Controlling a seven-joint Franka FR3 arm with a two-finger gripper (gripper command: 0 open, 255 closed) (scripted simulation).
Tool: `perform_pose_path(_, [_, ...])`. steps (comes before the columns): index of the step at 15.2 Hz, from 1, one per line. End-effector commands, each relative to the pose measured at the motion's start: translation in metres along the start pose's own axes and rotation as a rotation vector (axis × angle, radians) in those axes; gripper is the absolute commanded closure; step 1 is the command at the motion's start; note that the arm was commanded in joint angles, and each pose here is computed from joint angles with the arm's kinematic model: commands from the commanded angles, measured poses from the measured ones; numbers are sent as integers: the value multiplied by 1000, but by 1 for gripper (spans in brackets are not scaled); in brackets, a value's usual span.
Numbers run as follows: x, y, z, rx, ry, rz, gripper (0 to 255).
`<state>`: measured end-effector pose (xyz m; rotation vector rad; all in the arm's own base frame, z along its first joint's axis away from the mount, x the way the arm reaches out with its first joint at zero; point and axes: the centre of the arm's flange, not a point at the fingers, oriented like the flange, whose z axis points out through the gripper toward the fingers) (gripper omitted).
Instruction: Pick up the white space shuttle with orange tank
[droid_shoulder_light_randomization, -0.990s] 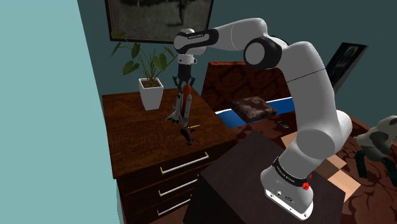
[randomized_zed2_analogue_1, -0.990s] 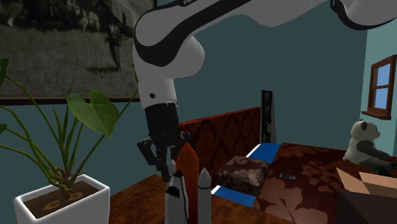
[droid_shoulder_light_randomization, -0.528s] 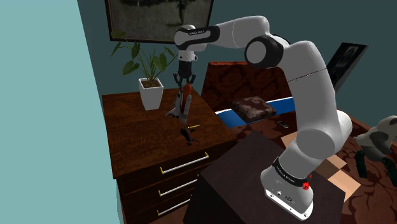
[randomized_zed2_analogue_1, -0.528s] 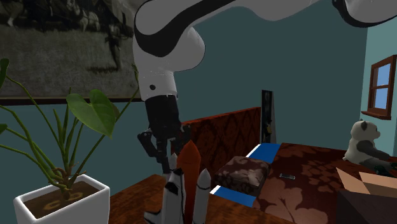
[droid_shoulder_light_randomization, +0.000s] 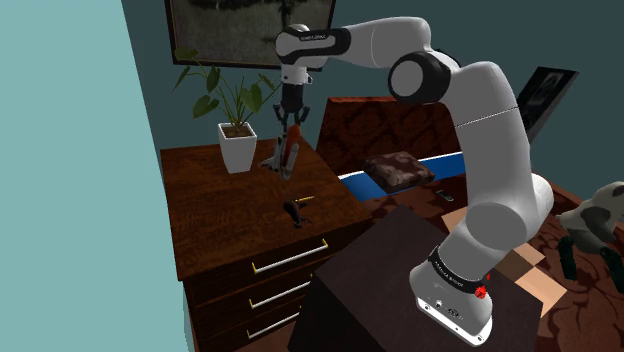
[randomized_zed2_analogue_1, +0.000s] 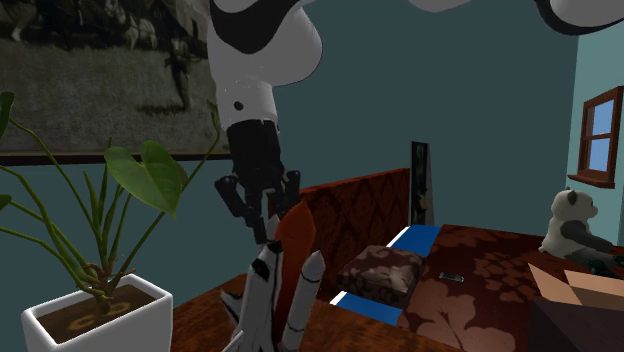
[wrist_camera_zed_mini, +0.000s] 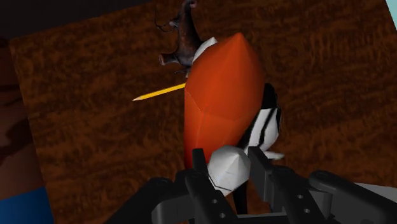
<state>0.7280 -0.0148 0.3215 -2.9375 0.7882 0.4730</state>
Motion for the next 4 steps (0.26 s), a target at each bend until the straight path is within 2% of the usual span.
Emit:
perform_pose_path(1, [-3,0,-11,1,1,0,255])
perform_pose_path(4, [-5,0,-17,1,1,0,255])
